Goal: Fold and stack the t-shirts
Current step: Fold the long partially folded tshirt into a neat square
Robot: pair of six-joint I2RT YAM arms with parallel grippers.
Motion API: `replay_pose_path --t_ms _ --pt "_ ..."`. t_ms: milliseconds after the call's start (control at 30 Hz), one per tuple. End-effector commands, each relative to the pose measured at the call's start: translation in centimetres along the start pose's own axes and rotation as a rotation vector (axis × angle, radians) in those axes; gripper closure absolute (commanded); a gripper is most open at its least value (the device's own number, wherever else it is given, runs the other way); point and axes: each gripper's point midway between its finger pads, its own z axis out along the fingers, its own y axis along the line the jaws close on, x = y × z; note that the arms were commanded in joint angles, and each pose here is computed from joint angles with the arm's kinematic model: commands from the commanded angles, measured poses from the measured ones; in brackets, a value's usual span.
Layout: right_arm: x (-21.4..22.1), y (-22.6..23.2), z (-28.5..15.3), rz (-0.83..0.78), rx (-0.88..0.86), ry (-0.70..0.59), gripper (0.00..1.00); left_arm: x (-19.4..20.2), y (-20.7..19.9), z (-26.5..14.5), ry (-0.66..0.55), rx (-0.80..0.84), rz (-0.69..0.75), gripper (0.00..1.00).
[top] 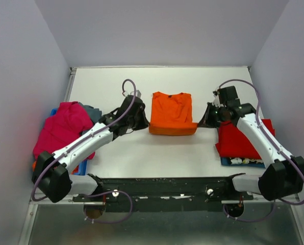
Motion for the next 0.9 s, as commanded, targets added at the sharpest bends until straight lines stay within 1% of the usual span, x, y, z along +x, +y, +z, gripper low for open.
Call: replay_pose_path --t_ms 0,100,200,400,633,700,800,833,867 --pt "-7.2 1.6 -0.3 -0.013 0.047 -0.136 0.99 -7.8 -1.4 1.5 -0.128 -0.029 0.032 1.00" --pt "-10.2 2.1 1.1 0.002 0.057 -0.126 0.99 -11.1 -1.7 3.1 -0.147 -0.046 0.027 1.00" --pt "-12.5 1.6 3.0 0.029 0.090 -0.112 0.99 -13.0 -1.2 5.2 -0.146 -0.057 0.008 1.00" --pt "-16.4 0.3 6.2 0.079 0.106 -0.092 0.99 -15.3 -0.1 9.5 -0.134 -0.075 -0.017 1.00" --pt "-20.0 -0.2 9.8 0.113 0.098 -0.072 0.99 -18.5 0.8 13.3 -0.163 -0.084 -0.030 1.00" --pt "-21.0 -0.5 10.8 0.125 0.094 -0.068 0.99 -18.9 0.6 14.5 -0.142 -0.062 -0.036 1.00" --pt "-22.7 -1.5 12.9 0.147 0.091 -0.064 0.99 -19.8 0.7 16.6 -0.144 -0.034 -0.053 0.99" --pt "-23.3 -1.8 13.6 0.153 0.084 -0.068 0.90 -20.0 0.9 17.3 -0.149 -0.030 -0.055 0.89" --pt "-23.9 -1.9 14.0 0.161 0.078 -0.079 0.71 -20.5 0.9 17.8 -0.161 -0.025 -0.054 0.67"
